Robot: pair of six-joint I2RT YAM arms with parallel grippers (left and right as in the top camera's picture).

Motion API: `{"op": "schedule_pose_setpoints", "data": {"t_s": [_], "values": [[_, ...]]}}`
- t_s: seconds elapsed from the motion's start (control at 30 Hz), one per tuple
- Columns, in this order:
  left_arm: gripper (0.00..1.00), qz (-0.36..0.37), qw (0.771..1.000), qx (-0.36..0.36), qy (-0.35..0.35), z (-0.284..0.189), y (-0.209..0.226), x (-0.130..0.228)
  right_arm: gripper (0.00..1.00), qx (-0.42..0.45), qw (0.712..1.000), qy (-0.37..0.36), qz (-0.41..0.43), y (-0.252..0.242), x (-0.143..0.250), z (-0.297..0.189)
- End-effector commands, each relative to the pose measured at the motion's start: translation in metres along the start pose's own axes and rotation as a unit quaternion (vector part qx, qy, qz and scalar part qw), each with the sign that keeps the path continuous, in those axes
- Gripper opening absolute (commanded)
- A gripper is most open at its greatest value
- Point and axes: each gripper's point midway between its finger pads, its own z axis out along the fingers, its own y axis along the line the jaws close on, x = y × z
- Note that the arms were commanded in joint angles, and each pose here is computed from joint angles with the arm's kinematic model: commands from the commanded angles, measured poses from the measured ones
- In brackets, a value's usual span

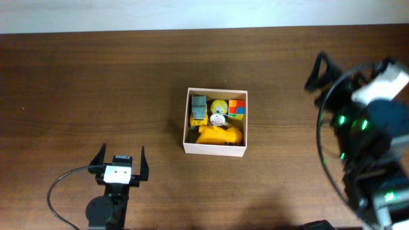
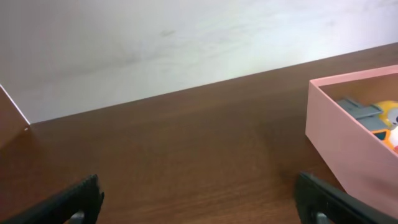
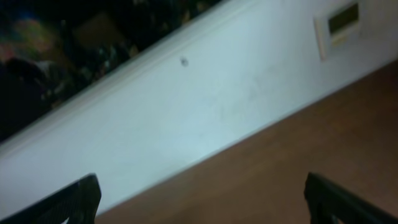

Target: Pack container

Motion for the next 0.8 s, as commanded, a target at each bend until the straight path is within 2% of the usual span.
{"op": "schedule_pose_setpoints", "data": {"t_s": [0.0,0.13,0.37,0.6,0.77], "values": [[0.99,0.008,1.0,0.005,-0.002,0.0,-0.002,0.001,0.99,0.024,1.0,0.003,-0.001,-0.035,0.037,-0.008],[0.99,0.008,1.0,0.005,-0.002,0.0,-0.002,0.001,0.99,0.037,0.999,0.015,-0.007,-0.073,0.084,-0.019],[0.99,0.008,1.0,0.005,-0.002,0.0,-0.002,0.001,0.99,-0.043,0.986,0.015,-0.16,-0.091,0.15,-0.032],[0.99,0.008,1.0,0.005,-0.002,0.0,-0.002,0.001,0.99,-0.075,0.982,0.012,-0.171,-0.108,0.197,-0.036],[0.99,0.008,1.0,0.005,-0.002,0.0,-0.002,0.001,0.99,-0.079,0.982,0.009,-0.172,-0.116,0.212,-0.035]]}}
